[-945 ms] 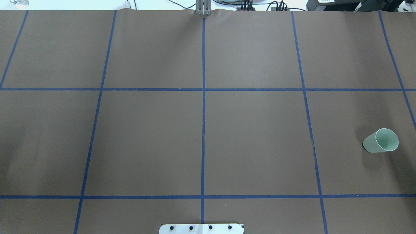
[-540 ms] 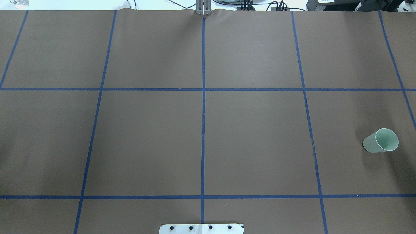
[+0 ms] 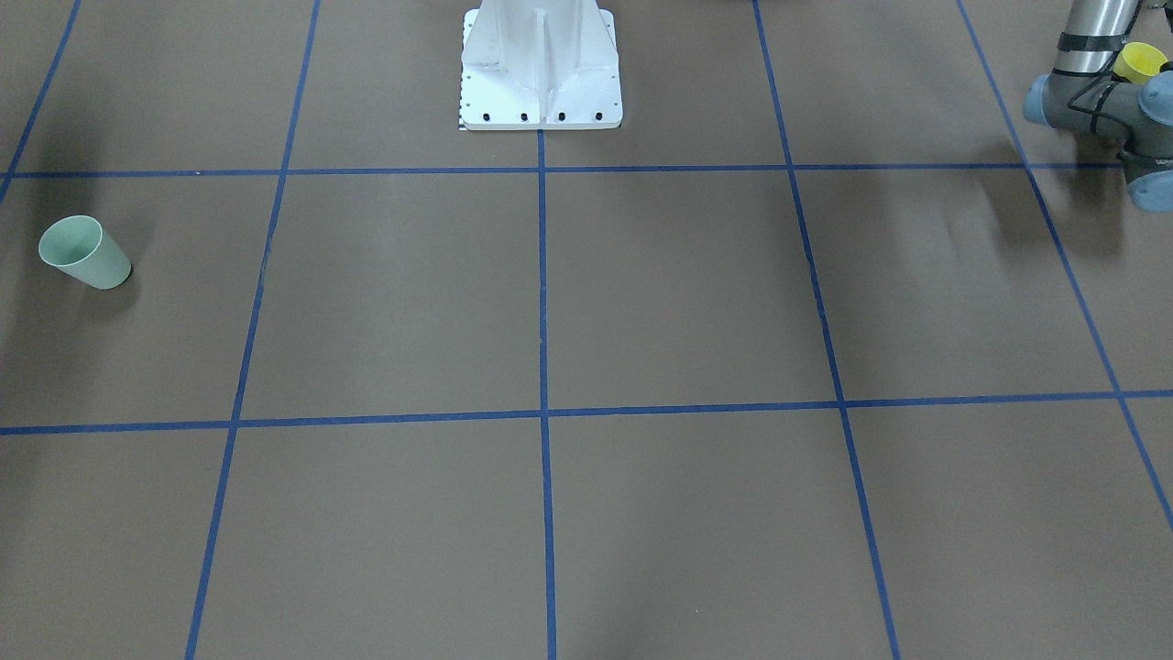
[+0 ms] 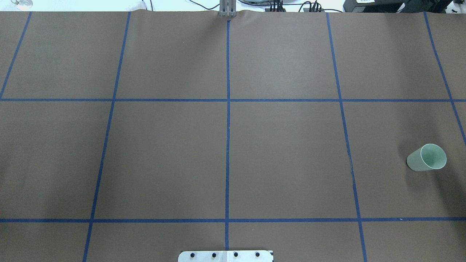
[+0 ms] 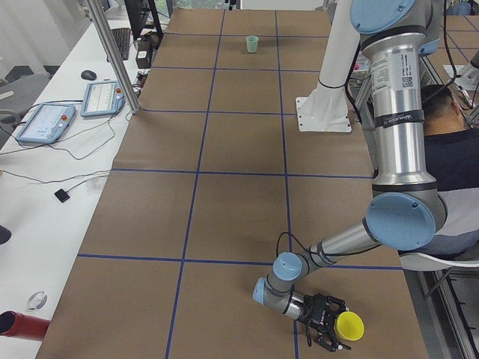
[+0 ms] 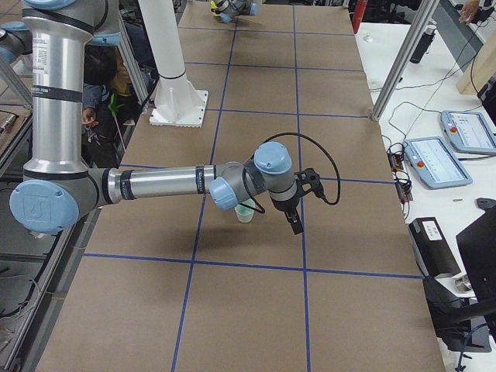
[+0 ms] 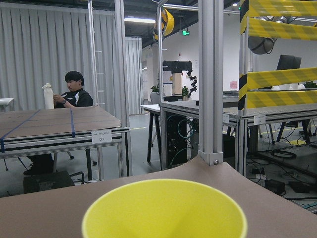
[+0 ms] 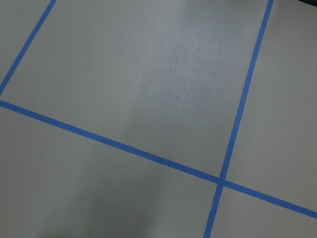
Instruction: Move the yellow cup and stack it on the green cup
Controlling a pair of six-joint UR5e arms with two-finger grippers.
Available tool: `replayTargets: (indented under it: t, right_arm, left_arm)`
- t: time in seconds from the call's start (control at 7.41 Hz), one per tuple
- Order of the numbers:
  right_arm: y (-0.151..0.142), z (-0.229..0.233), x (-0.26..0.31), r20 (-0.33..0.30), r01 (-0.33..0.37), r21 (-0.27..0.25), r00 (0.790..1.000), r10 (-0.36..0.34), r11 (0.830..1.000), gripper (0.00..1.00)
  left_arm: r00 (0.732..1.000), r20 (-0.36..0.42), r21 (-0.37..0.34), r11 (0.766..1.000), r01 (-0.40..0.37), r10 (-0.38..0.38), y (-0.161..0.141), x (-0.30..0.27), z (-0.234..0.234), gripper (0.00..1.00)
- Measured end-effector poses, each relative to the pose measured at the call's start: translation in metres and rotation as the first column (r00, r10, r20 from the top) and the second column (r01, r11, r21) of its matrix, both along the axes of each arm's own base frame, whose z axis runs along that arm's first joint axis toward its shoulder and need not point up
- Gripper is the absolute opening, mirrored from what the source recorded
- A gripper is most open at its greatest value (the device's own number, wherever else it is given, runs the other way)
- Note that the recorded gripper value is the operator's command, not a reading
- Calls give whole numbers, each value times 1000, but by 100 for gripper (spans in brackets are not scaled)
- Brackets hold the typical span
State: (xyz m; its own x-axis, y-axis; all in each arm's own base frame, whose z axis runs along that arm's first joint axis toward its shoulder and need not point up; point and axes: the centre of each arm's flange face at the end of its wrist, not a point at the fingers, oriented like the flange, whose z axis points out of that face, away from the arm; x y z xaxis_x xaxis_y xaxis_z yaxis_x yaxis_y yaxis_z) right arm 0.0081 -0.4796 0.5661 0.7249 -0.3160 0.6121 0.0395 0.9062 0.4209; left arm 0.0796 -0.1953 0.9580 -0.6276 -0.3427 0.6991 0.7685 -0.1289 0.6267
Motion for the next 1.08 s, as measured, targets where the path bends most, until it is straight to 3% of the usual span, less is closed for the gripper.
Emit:
replayTargets:
  t: [0.27, 0.41, 0.81, 1.08]
  right_arm:
    - [1, 1, -1, -1, 4, 2, 1000, -4, 1000, 100]
    - [1, 1, -1, -1, 5, 2, 1000, -5, 1000, 100]
    - [1, 1, -2, 0, 4, -1, 1000, -4, 1000, 100]
    - [0, 0, -2, 2, 1, -2, 1000, -1, 1000, 100]
  left_arm:
    - [1000, 8, 14, 1000, 3, -4, 3, -2, 4, 37]
    - [1000, 4, 25, 1000, 3, -3, 2, -1, 5, 28]
    - [999, -9, 50, 998, -37, 37, 0, 4, 5, 24]
    - [994, -15, 64, 992, -111, 112, -1, 0, 5, 17]
